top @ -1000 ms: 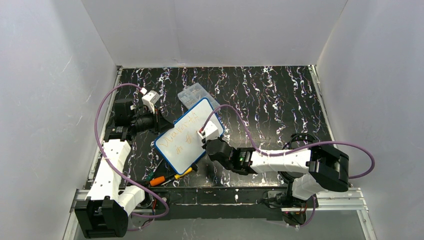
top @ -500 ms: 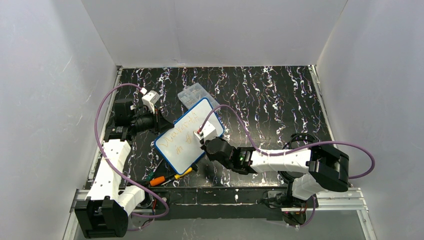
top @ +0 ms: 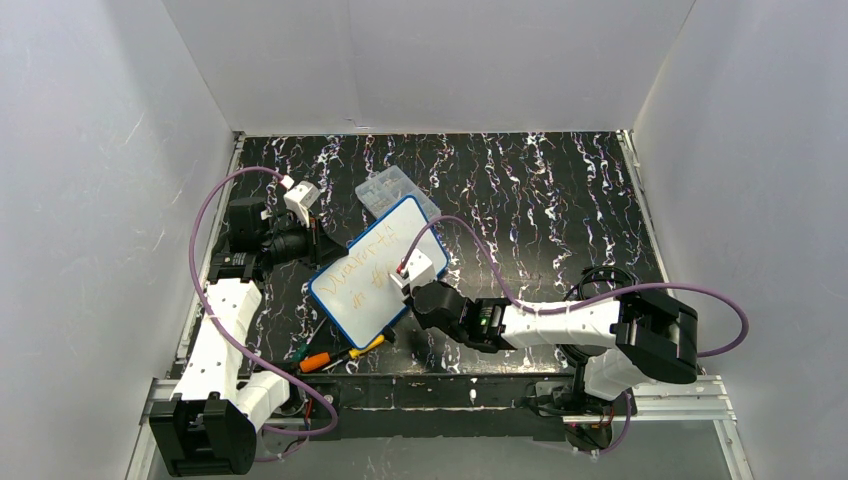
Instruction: Write a sentence on the whiteboard
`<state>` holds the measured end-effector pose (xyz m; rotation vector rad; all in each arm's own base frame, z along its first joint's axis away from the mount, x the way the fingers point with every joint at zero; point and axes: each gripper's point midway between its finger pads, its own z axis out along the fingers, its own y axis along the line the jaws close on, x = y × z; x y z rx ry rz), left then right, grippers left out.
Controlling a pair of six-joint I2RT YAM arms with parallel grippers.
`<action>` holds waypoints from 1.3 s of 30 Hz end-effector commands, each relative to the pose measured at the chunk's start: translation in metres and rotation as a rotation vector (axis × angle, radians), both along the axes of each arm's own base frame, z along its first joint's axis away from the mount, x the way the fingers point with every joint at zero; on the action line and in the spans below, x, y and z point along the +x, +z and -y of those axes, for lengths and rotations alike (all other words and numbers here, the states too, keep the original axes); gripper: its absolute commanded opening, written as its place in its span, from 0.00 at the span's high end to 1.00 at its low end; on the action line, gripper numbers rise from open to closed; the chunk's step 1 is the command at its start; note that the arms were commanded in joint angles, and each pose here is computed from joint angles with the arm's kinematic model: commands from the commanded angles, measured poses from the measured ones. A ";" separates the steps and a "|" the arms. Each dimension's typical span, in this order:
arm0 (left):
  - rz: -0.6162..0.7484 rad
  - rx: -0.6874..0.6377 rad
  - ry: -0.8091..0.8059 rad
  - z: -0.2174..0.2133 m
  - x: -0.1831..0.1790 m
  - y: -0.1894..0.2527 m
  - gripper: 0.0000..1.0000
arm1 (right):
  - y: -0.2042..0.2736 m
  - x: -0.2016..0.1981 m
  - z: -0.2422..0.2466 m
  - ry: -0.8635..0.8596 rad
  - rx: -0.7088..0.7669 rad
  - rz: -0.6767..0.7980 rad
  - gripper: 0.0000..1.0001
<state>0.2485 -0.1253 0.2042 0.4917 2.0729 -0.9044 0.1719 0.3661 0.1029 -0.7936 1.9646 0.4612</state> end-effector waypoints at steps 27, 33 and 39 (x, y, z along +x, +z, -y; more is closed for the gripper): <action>0.003 -0.023 -0.037 0.006 -0.011 0.005 1.00 | 0.031 0.031 0.025 -0.122 0.074 0.012 0.99; 0.002 -0.022 -0.036 0.006 -0.010 0.004 1.00 | 0.034 0.051 0.030 -0.116 0.076 0.024 0.99; -0.002 -0.021 -0.036 0.006 -0.009 0.003 1.00 | 0.035 0.052 0.024 -0.082 0.081 0.026 0.99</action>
